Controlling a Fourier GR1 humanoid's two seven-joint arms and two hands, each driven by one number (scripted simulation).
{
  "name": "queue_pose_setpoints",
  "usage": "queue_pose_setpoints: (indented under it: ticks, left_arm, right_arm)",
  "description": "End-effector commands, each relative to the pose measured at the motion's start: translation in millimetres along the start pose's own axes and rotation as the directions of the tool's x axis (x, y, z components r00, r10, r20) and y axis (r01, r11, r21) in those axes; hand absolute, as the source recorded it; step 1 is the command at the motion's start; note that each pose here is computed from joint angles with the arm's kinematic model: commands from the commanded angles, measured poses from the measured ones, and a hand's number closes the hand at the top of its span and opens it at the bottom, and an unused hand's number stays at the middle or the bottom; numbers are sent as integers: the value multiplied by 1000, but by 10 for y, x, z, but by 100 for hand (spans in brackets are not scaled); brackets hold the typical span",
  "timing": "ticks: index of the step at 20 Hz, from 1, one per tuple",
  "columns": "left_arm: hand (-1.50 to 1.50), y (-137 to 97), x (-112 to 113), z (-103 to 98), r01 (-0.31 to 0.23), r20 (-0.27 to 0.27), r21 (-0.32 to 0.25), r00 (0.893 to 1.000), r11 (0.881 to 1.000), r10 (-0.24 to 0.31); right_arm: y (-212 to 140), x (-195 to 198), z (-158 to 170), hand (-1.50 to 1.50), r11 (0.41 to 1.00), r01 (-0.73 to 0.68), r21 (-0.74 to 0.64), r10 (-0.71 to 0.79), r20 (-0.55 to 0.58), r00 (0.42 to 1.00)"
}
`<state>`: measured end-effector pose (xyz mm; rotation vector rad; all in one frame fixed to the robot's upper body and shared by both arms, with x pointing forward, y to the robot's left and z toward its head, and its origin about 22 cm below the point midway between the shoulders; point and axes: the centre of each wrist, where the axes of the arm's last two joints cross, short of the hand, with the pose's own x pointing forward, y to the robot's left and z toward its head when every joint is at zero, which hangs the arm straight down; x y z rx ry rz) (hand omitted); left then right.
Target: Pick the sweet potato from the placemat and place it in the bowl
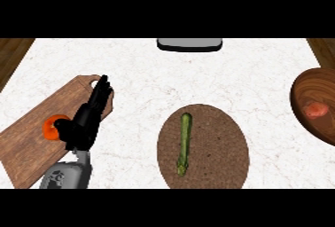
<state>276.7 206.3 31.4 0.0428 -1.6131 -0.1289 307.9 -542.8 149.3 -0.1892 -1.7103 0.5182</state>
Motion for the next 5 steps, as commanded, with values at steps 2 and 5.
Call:
queue_pose_setpoints:
  ticks: [2,5]
  left_arm:
    - [0,86,38,-26,-7,7,18,1000,1000,7]
    - [0,73,7,-27,7,8,20,1000,1000,-8]
  right_arm:
    - [-26,-69,167,-150,960,195,202,-223,123,967]
    - [13,-103,191,-150,963,183,199,-210,125,970]
